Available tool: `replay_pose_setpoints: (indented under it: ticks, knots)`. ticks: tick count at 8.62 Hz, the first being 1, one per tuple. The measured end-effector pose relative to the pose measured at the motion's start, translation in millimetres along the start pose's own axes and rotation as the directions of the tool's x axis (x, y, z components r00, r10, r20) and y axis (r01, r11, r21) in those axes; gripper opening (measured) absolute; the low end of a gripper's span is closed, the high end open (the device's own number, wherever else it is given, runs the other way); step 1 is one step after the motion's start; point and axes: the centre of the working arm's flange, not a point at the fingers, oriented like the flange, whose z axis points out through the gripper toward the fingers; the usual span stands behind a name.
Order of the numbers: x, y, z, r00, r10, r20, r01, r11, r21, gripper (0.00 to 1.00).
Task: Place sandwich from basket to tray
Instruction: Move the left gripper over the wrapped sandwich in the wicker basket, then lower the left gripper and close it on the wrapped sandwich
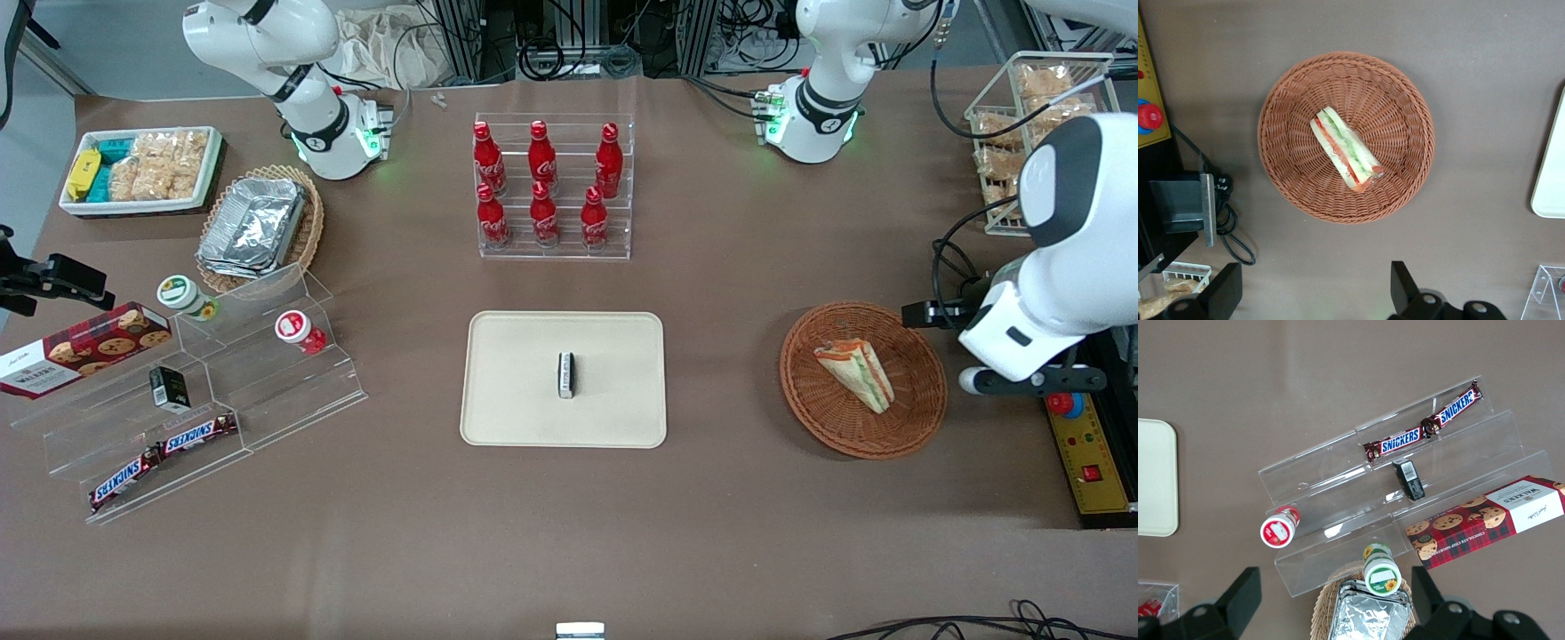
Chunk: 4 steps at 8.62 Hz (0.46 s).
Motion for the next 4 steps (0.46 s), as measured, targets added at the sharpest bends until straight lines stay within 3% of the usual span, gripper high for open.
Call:
replay_pose_setpoints:
  ticks: [2, 3, 4]
  knots:
    - [1, 2, 48, 0.996, -0.006, 0.085, 0.008, 1.0, -0.022, 1.0]
    - [6, 2, 77, 0.996, -0.057, 0.066, 0.058, 0.998, -0.023, 1.0]
    - [12, 3, 107, 0.991, -0.133, 0.005, 0.133, 0.991, -0.034, 1.0]
